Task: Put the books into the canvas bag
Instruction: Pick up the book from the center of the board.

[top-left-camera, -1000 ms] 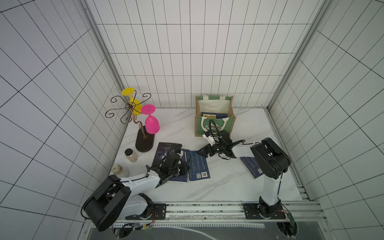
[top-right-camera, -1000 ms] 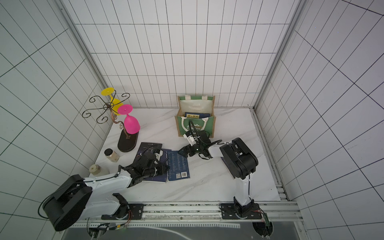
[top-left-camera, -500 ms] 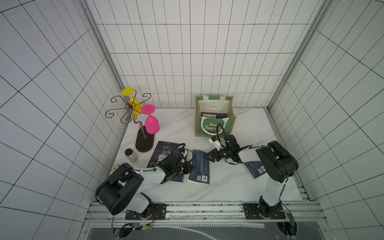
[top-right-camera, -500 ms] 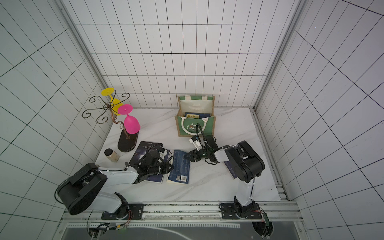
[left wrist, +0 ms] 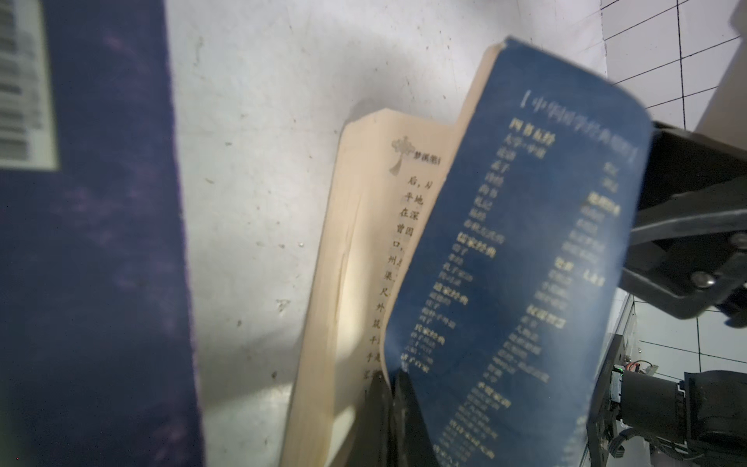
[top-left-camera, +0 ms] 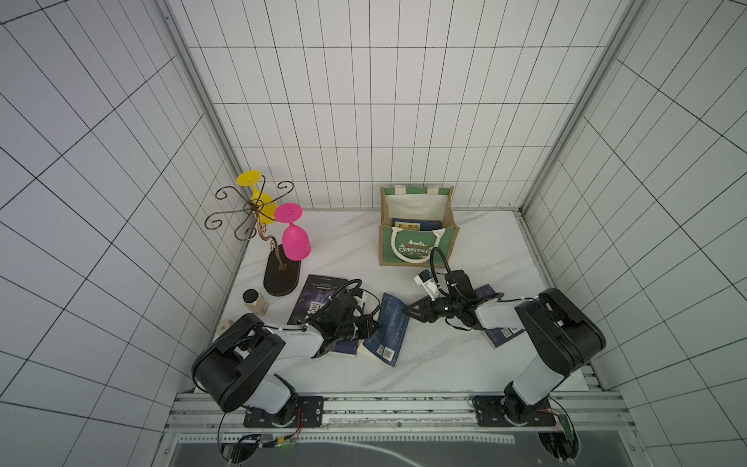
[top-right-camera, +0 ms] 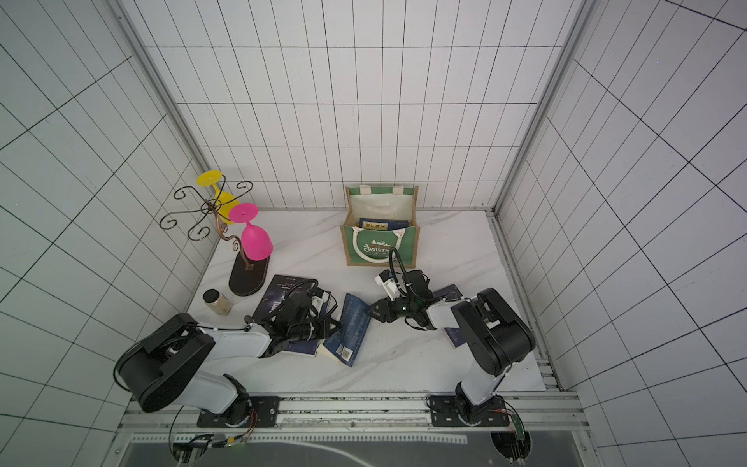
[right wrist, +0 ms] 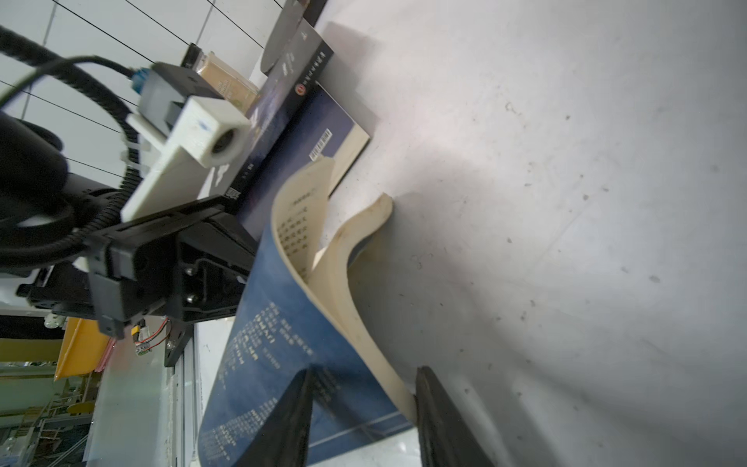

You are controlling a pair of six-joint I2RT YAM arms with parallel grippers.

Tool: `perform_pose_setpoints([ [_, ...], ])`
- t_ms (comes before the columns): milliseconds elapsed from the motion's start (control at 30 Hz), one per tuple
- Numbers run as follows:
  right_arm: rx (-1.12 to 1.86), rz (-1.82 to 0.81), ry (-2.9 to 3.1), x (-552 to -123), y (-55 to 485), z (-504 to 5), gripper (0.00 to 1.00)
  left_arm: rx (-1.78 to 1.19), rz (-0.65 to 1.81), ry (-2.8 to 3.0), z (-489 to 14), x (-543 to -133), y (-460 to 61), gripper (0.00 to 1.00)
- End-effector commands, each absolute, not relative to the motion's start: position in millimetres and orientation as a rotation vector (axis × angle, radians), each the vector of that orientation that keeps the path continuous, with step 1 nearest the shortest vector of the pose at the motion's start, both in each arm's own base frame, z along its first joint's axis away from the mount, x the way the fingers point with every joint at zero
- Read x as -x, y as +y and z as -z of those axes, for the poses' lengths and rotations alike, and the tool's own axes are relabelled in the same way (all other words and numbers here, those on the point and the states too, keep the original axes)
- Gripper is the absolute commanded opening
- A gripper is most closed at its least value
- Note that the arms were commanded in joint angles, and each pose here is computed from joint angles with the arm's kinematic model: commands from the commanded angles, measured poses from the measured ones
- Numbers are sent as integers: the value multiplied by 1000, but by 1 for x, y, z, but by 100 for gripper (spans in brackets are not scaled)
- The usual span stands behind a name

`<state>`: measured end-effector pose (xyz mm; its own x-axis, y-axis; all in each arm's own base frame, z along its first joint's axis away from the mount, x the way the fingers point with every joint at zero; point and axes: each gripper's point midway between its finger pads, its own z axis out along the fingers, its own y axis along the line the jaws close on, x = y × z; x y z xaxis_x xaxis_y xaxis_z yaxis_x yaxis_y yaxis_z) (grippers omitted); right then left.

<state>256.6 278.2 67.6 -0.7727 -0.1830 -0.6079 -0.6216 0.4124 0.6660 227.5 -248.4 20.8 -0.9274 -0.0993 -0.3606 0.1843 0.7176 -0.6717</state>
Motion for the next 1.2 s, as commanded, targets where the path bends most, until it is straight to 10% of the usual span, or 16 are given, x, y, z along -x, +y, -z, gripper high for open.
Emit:
perform_pose_setpoints([
  [0, 931, -1681, 2164, -182, 296, -86, 43, 12, 741, 2892, 57, -175, -199, 0],
  [567, 691, -1583, 2274, -210, 291, -89, 0, -123, 841, 2743, 3, -189, -223, 1],
  [767, 661, -1494, 2172, -219, 278, -141, 0, -181, 883, 2608, -57, -199, -227, 44],
  [1167, 661, -1377, 1765, -241, 257, -330, 0, -129, 780, 2281, -195, -222, -173, 97],
])
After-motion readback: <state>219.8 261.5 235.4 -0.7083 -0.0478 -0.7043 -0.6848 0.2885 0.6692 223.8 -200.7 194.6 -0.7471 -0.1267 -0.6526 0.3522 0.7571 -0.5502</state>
